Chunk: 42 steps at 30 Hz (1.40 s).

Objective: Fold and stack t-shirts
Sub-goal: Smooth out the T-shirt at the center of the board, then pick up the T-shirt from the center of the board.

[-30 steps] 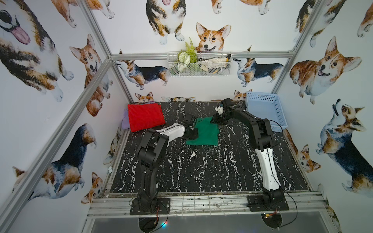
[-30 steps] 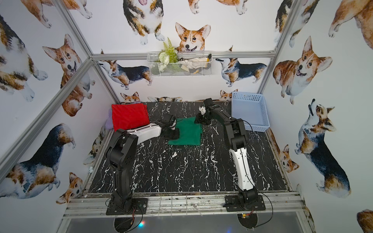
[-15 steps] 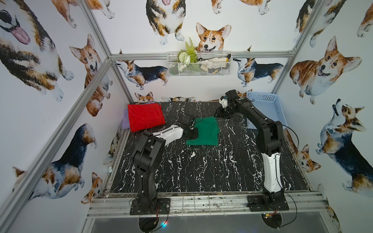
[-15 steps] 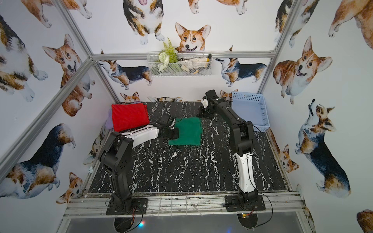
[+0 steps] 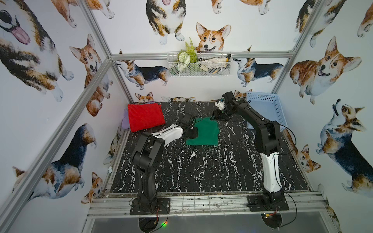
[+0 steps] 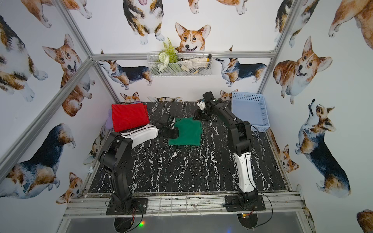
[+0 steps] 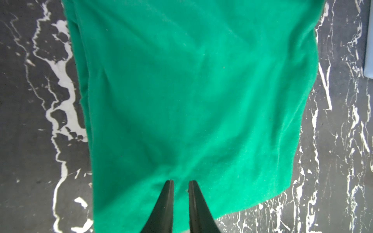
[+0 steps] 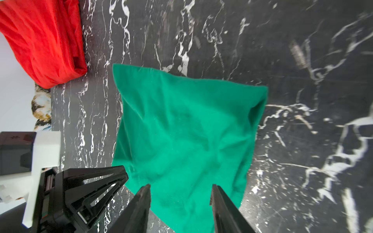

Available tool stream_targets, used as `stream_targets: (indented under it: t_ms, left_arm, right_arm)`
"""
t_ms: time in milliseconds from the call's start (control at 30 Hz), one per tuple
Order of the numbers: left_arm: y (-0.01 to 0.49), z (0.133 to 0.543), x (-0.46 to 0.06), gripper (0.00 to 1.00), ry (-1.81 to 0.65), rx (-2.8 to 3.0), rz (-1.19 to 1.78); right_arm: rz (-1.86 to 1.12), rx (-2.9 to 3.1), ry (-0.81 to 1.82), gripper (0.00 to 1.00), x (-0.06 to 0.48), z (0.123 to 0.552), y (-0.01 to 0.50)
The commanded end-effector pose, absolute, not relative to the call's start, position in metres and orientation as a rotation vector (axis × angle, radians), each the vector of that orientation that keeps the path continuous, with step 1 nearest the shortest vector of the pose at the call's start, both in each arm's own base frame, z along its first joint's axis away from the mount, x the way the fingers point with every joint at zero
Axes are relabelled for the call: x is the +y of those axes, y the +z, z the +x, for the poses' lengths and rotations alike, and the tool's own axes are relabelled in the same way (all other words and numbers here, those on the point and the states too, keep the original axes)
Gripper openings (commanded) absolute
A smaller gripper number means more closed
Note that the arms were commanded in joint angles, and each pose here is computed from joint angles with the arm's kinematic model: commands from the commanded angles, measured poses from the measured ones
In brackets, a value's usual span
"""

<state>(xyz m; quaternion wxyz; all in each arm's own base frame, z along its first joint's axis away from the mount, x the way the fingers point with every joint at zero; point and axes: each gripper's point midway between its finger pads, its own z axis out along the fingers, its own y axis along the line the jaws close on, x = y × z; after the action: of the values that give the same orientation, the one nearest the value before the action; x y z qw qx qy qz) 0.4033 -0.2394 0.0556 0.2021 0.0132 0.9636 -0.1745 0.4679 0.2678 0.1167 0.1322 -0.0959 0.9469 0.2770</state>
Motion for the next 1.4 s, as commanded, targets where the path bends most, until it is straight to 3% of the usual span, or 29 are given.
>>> stream_targets:
  t_ms: [0, 333, 533, 733, 1300, 1367]
  left_arm:
    - [0.054, 0.403, -0.239, 0.20, -0.473, 2.696, 0.051]
    - [0.053, 0.402, -0.237, 0.20, -0.459, 2.702, 0.055]
    - [0.078, 0.410, -0.210, 0.20, -0.350, 2.666, 0.036]
    - [0.096, 0.415, -0.169, 0.24, -0.403, 2.624, -0.116]
    - [0.045, 0.427, -0.164, 0.37, -0.832, 2.635, -0.284]
    - [0.041, 0.429, -0.166, 0.38, -0.873, 2.631, -0.285]
  right_arm:
    - [-0.320, 2.764, 0.835, 0.54, 0.275, 0.463, 0.101]
    - [-0.258, 2.874, 0.775, 0.52, 0.269, 0.462, 0.038]
    - [-0.280, 2.829, 0.763, 0.52, 0.266, 0.462, 0.063]
    - [-0.287, 2.749, 0.766, 0.53, 0.260, 0.451, 0.111]
    - [-0.245, 2.644, 0.886, 0.62, 0.223, 0.326, 0.173]
    - [-0.243, 2.638, 0.907, 0.69, 0.221, 0.311, 0.173]
